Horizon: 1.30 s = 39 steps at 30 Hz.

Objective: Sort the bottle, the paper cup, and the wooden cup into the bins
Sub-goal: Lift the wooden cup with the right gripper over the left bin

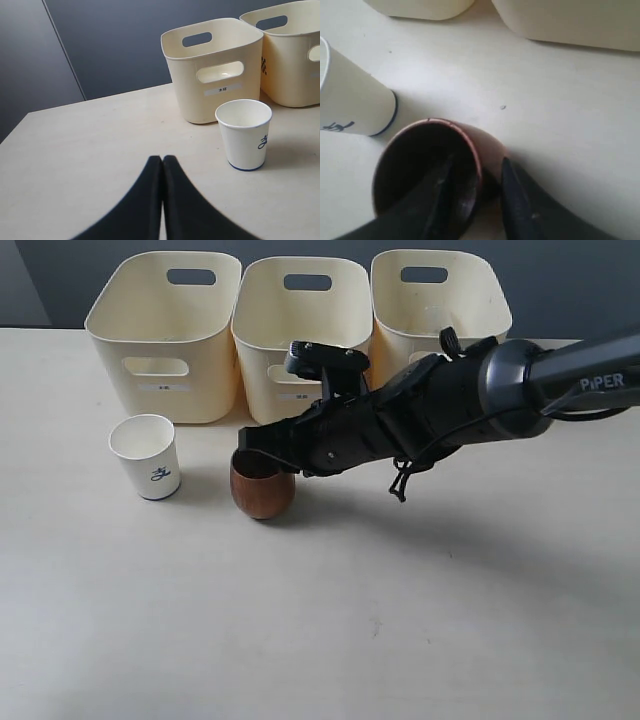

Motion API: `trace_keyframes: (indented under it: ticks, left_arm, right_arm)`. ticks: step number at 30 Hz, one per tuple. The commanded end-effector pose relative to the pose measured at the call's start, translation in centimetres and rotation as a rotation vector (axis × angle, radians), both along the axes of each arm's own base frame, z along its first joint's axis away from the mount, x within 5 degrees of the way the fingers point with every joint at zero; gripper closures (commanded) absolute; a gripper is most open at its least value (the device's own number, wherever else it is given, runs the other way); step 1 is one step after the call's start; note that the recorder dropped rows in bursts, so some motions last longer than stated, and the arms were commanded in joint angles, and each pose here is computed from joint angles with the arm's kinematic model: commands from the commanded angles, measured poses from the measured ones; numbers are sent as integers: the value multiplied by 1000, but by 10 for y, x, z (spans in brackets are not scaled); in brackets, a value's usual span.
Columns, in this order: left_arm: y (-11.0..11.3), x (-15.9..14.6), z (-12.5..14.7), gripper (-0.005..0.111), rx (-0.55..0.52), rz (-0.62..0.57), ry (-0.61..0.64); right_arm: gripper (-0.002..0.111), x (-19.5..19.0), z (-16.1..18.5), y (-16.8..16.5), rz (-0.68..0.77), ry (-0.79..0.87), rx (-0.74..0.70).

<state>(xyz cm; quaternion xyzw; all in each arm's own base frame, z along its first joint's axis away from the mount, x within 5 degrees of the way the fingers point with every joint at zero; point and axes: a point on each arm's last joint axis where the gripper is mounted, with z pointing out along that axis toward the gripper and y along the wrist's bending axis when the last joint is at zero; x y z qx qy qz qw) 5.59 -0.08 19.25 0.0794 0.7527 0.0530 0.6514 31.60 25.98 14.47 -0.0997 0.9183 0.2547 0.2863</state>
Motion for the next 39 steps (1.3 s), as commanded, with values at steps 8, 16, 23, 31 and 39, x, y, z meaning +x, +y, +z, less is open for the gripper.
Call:
trace_keyframes:
  ticks: [8, 16, 23, 31, 39]
  left_arm:
    - [0, 0, 0, 107, -2, -3, -9]
    - [0, 0, 0, 107, -2, -3, -9]
    - [0, 0, 0, 107, -2, -3, -9]
    - [0, 0, 0, 107, -2, -3, -9]
    - [0, 0, 0, 107, -2, -3, -9]
  right_arm:
    - [108, 0, 3, 4, 53, -15, -5]
    - [108, -2, 3, 6, 70, -5, -1]
    - [109, -2, 25, 5, 72, -53, 30]
    - [109, 3, 84, 21, 101, -178, 146]
    - [109, 38, 139, 48, 50, -354, 267]
